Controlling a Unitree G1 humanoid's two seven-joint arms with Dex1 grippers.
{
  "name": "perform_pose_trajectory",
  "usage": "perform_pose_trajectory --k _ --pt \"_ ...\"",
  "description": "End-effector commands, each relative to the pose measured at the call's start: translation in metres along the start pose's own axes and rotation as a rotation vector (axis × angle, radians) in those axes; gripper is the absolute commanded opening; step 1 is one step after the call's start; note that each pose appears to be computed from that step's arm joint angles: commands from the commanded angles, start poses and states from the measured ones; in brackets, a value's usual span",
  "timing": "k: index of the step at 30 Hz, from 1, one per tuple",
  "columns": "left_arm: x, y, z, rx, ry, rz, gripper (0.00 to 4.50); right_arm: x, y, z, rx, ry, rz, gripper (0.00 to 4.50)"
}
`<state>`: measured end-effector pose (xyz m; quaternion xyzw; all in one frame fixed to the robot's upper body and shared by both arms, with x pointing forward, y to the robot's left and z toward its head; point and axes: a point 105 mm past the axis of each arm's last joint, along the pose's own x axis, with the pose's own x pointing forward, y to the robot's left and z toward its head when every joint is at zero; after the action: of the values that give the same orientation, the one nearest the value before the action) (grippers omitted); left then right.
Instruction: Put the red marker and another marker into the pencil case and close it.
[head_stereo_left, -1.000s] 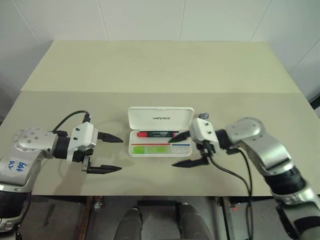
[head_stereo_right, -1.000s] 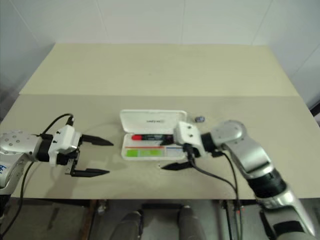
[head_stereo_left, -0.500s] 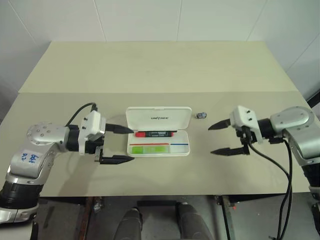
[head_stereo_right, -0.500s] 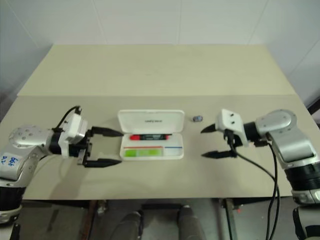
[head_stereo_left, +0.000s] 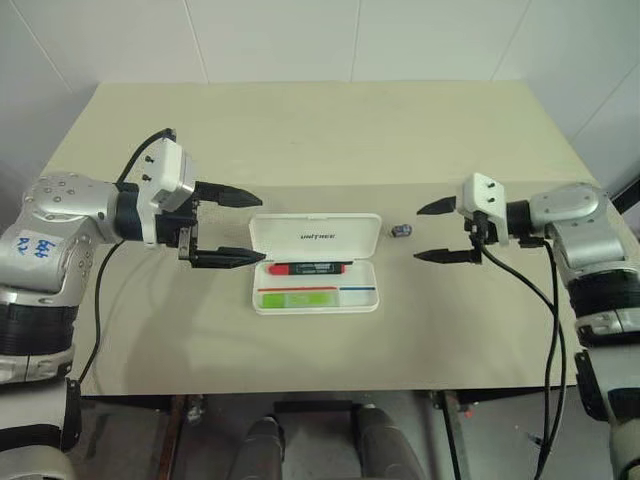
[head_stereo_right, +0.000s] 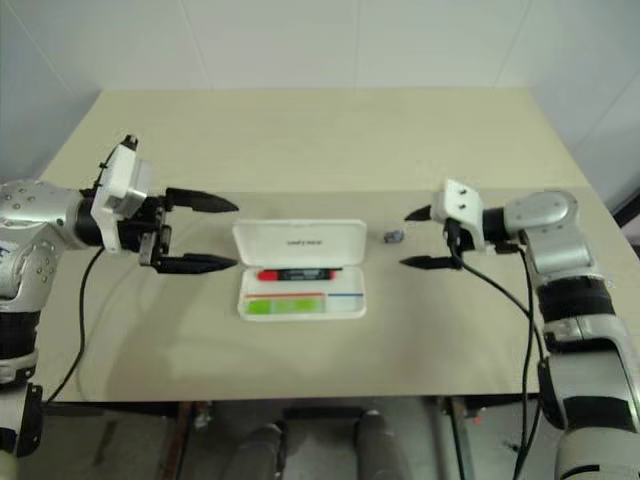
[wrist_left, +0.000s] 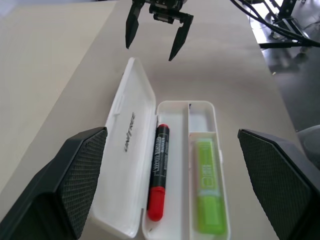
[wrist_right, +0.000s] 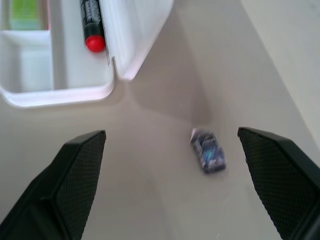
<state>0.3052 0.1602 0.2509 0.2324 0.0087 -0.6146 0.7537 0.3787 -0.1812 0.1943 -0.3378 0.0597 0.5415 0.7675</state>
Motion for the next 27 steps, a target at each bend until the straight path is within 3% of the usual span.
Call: perform_pose_trajectory --k 1,16,27 --pt "-0.003 0.010 0.008 0.064 0.011 0.008 4.50 0.004 -0.011 0.005 -0.034 -0.010 -0.027 4.48" --pt "0.017 0.015 0.013 0.080 -0.039 -0.003 4.50 0.031 -0.034 -0.010 0.019 0.057 -0.147 4.48" --pt "0.013 0.025 0.013 0.063 -0.026 0.056 4.50 0.045 -0.029 -0.014 0.028 0.079 -0.128 4.48"
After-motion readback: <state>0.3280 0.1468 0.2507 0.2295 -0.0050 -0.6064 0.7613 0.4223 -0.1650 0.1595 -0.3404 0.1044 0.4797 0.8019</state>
